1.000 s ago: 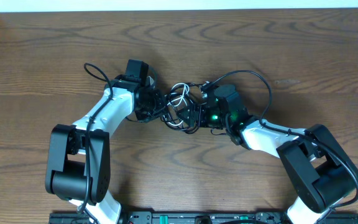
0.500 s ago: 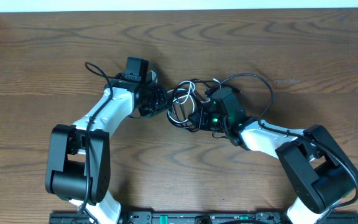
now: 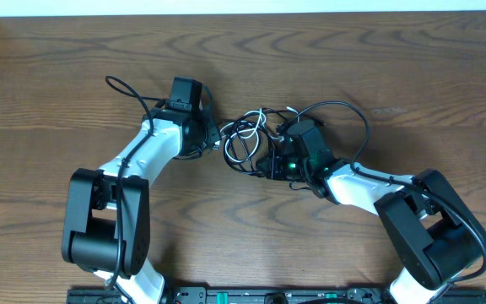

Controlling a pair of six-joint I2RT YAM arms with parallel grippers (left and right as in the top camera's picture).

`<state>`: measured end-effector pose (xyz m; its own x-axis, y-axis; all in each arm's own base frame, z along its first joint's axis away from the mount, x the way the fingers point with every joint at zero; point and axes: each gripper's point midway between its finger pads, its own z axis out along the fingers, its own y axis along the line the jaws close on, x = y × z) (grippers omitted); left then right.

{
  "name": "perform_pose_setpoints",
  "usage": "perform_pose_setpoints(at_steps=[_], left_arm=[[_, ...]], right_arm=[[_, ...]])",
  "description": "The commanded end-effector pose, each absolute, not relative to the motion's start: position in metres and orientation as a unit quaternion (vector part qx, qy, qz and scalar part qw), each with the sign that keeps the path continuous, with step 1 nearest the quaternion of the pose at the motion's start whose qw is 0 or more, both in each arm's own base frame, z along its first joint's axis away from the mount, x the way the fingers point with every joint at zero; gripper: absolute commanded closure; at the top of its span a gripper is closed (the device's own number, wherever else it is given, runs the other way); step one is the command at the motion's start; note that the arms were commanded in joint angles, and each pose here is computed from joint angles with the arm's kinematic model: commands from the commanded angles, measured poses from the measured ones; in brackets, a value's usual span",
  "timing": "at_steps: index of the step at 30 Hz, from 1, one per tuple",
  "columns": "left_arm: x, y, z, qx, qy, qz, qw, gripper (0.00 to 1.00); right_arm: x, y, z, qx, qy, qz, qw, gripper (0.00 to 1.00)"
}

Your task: Untangle cables

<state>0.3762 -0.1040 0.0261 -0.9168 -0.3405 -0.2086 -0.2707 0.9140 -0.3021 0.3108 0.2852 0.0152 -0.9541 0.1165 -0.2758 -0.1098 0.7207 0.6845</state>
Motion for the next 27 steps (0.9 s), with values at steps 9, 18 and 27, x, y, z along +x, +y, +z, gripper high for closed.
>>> perform_pose_setpoints(at_steps=[9, 18, 27], left_arm=[[0.373, -0.099, 0.026, -0.139, 0.974, -0.117, 0.138, 0.66], [0.378, -0.117, 0.054, -0.121, 0.965, -0.206, 0.112, 0.36], [0.366, -0.126, 0.054, -0.111, 0.969, -0.2, 0.089, 0.39]], right_arm=[[0.315, 0.284, 0.079, -0.086, 0.851, 0.498, 0.143, 0.4], [0.364, 0.228, 0.112, -0.032, 0.841, 0.494, 0.218, 0.39], [0.369, 0.213, 0.107, -0.036, 0.846, 0.481, 0.229, 0.39]])
